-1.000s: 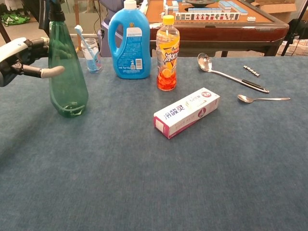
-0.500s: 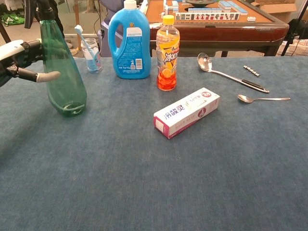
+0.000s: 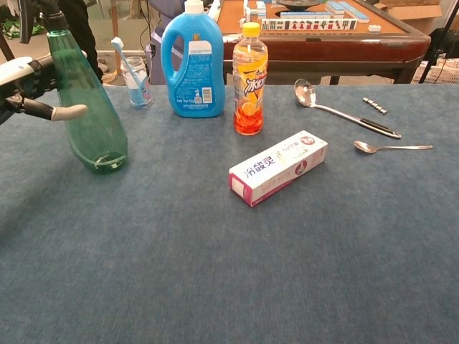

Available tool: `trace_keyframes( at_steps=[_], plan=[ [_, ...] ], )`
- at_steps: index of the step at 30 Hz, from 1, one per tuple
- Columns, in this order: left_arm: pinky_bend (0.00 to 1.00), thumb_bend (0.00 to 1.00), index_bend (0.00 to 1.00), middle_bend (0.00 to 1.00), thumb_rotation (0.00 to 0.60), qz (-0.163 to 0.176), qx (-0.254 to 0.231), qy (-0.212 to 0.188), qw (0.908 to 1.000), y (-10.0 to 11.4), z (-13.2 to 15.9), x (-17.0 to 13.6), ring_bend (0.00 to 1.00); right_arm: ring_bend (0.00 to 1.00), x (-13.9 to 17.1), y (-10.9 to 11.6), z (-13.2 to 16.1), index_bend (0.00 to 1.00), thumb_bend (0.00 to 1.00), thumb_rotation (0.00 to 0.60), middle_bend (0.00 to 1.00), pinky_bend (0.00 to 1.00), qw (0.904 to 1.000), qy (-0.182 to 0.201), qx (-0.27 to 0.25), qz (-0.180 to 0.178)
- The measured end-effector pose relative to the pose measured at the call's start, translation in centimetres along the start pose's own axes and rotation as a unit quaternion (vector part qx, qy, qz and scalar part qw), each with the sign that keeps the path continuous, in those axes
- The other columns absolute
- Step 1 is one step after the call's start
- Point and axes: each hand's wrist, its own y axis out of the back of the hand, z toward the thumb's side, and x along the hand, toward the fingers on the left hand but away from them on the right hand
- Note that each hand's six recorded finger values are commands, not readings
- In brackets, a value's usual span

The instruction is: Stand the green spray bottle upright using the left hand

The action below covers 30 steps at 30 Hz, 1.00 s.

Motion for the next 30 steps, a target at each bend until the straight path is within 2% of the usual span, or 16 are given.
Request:
trace_keyframes(
  at_steps=[7,10,13,15,19,25,30],
  plan=[
    [0.0,0.31,0.0,0.0,0.592,-0.006,-0.001,0.006,1.0,0.8,0.0,-1.0,0.0,0.2,0.1,0.1,-0.1,0.24,0.31,0.6,0.27,0.25,1.0,-0.001,0.0,-0.002],
    [0.0,0.31,0.0,0.0,0.569,-0.004,0.007,0.014,0.9999,1.6,-0.4,-1.8,0.0,0.2,0.1,0.1,-0.2,0.24,0.31,0.6,0.27,0.25,1.0,-0.001,-0.001,-0.002],
    [0.0,0.31,0.01,0.0,0.564,0.007,0.014,0.028,0.9995,2.6,-1.1,-2.8,0.0,0.2,0.2,0.1,-0.3,0.24,0.31,0.6,0.27,0.25,1.0,-0.001,-0.002,-0.004],
    [0.0,0.31,0.03,0.0,0.582,0.02,0.023,0.038,0.9988,3.4,-1.7,-3.5,0.0,0.2,0.1,0.1,-0.3,0.24,0.31,0.6,0.27,0.25,1.0,0.0,-0.003,-0.004],
    [0.0,0.31,0.12,0.02,0.6,0.045,0.044,0.061,0.9962,5.0,-3.0,-5.1,0.0,0.2,0.1,0.0,-0.3,0.24,0.31,0.6,0.27,0.25,1.0,0.003,-0.004,-0.002],
    [0.0,0.31,0.14,0.03,0.6,0.067,0.106,0.095,0.9876,7.1,-3.8,-7.4,0.0,0.2,-0.2,-0.3,-0.2,0.24,0.31,0.6,0.27,0.25,0.9999,0.008,-0.001,0.007],
    [0.0,0.31,0.14,0.03,0.6,0.074,0.17,0.126,0.9746,8.5,-3.8,-10.2,0.0,0.2,-0.5,-0.5,0.3,0.24,0.31,0.6,0.27,0.25,0.9997,0.021,0.001,0.014]
  ],
)
